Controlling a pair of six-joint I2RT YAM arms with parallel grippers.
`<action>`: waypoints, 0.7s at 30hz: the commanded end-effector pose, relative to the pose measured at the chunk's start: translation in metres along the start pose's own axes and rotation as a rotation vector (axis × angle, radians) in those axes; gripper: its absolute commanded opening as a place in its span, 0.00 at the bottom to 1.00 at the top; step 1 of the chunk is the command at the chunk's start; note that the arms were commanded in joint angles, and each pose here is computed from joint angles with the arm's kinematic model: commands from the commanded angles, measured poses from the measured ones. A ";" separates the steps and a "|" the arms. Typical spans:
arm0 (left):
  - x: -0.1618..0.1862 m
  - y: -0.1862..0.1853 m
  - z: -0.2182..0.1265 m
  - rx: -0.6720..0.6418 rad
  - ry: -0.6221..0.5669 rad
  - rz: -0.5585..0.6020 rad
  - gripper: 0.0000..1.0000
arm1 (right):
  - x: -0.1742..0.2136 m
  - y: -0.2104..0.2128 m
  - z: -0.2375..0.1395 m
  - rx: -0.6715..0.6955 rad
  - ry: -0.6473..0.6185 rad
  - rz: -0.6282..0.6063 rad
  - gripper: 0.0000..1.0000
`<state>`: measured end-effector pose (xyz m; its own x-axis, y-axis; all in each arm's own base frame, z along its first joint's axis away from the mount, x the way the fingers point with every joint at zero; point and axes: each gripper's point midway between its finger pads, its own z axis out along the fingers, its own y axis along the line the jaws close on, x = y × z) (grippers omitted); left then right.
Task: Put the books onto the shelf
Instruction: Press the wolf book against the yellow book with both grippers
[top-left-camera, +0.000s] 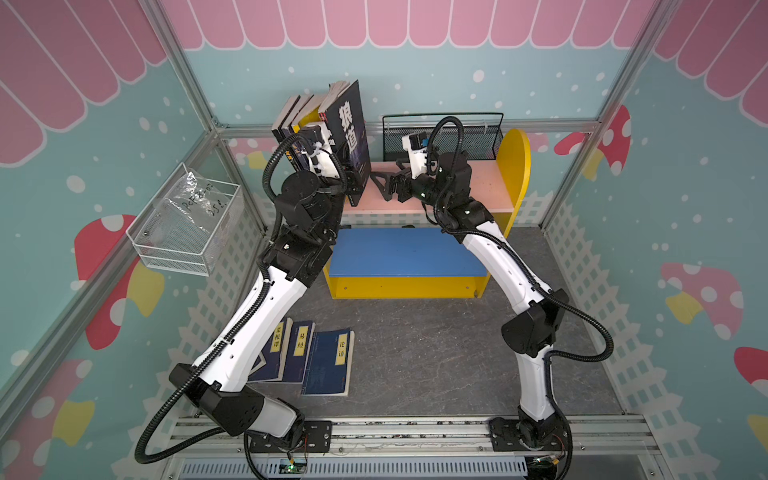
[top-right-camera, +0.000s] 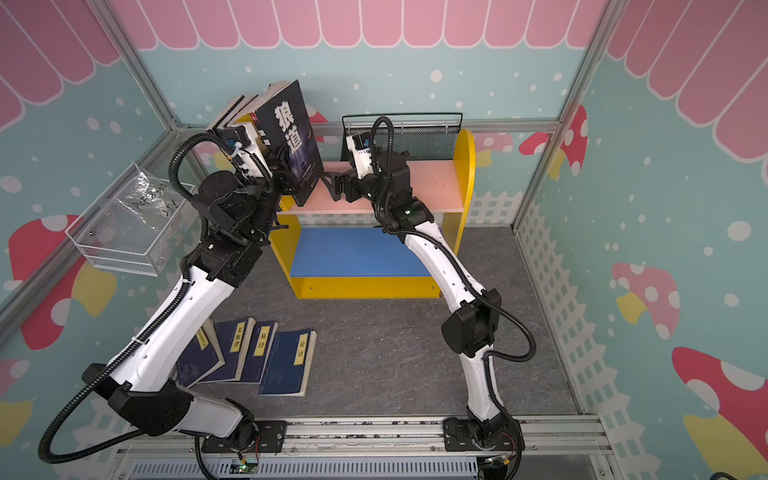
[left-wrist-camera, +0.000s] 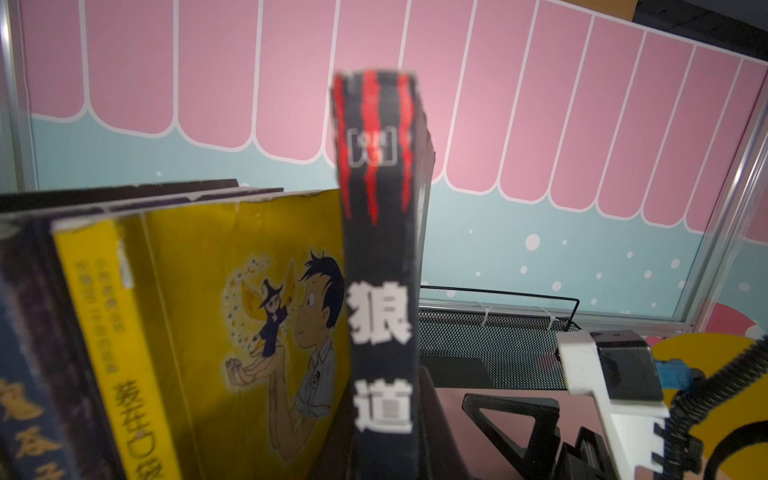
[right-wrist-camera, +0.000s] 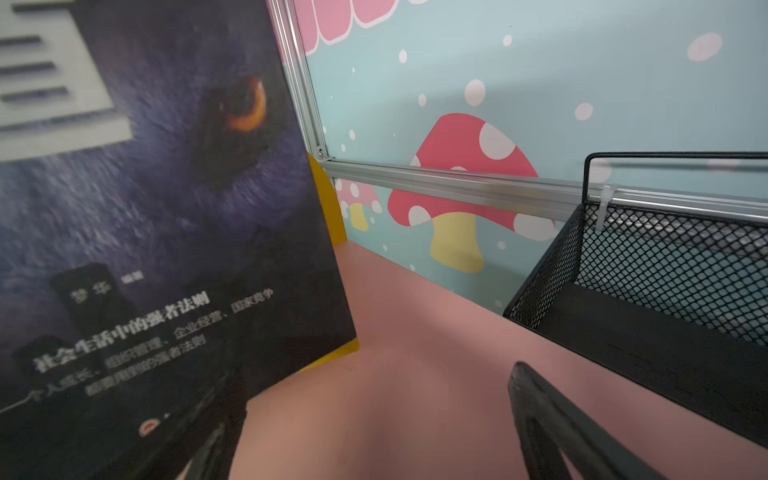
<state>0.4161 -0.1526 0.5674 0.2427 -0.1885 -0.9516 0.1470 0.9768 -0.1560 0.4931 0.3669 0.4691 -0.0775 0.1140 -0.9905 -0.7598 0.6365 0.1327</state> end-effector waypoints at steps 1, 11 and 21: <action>-0.021 0.001 -0.001 0.005 -0.094 0.008 0.00 | 0.009 0.008 0.009 0.030 0.016 -0.033 0.99; -0.004 0.005 0.008 -0.036 -0.095 0.077 0.00 | 0.027 0.014 0.021 0.056 0.040 -0.031 1.00; 0.001 0.014 0.005 -0.083 -0.110 0.118 0.00 | 0.054 0.022 0.036 0.041 0.078 -0.007 1.00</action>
<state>0.4347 -0.1517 0.5435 0.2752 -0.0811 -0.9580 0.0638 0.9958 -0.0660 0.4891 0.3930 0.4667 -0.0329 0.1072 -0.9937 -0.7283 0.6783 0.0973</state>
